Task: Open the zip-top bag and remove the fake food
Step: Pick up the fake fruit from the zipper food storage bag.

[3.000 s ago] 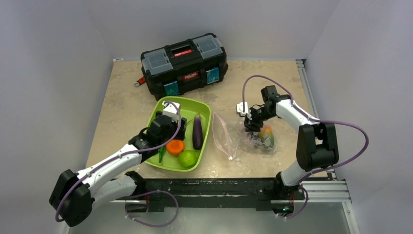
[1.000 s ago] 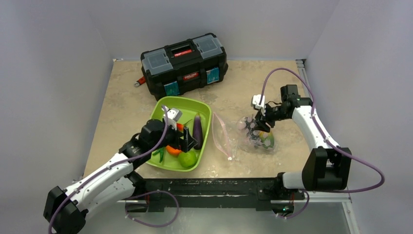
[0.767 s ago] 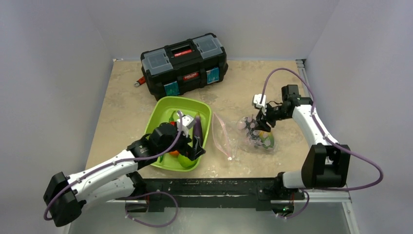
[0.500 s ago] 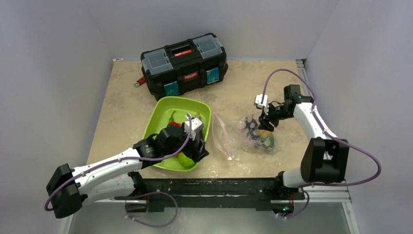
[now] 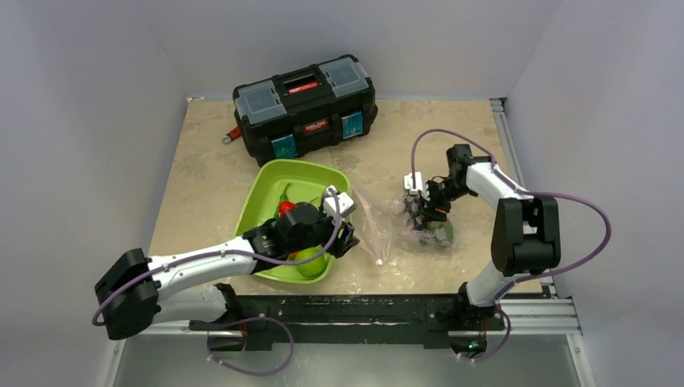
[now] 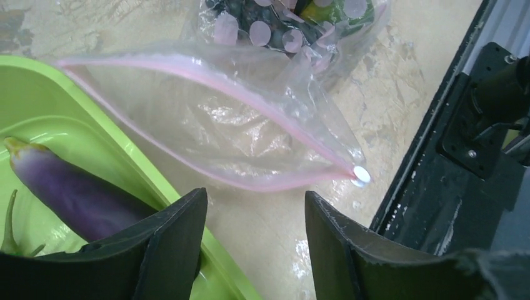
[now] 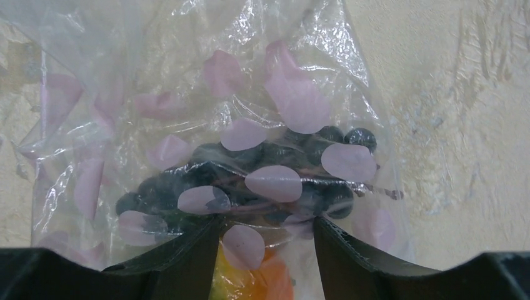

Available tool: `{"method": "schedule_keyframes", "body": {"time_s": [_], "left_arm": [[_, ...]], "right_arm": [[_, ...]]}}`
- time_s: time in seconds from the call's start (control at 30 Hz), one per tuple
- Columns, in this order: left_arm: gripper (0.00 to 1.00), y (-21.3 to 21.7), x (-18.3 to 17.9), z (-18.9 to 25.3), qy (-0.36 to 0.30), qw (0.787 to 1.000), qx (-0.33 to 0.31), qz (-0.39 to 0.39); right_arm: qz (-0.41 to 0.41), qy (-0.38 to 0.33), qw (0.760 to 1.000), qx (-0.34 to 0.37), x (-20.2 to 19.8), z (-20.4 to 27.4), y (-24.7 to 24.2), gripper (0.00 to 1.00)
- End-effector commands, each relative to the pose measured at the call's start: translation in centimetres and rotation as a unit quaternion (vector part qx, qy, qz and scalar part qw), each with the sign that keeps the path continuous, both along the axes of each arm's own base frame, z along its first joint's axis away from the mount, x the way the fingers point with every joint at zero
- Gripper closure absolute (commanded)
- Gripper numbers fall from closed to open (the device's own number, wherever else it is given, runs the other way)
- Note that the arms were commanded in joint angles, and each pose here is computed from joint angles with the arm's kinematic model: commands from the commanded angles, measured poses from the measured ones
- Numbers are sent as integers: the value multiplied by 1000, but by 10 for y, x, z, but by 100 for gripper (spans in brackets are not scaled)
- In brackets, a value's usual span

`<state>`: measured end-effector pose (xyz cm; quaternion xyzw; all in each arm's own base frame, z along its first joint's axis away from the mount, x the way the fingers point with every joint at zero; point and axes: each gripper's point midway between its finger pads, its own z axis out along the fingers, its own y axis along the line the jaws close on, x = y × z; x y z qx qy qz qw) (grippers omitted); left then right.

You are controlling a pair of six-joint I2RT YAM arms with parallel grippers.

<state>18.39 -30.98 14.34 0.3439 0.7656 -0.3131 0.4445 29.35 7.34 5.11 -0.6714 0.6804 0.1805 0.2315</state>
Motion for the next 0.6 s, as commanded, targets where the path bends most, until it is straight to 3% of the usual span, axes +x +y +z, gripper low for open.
{"method": "schedule_keyframes", "body": {"time_s": [0.0, 0.13, 0.23, 0.4, 0.57], "left_arm": [[49, -25, 30, 31, -52, 998, -32, 24], [60, -29, 42, 22, -41, 998, -5, 46], [68, -32, 45, 15, -38, 998, 6, 50], [70, -43, 41, 5, -17, 999, 9, 27], [69, -54, 29, 3, 13, 1000, -17, 1]], "right_arm": [[22, -32, 999, -28, 14, -9, 8, 45], [9, -30, 998, -50, 15, -27, 7, 51], [10, -23, 998, -55, 12, -34, 6, 63], [22, 6, 1000, -14, 4, -30, 20, 81], [56, 11, 997, 51, -6, -3, 42, 83]]}}
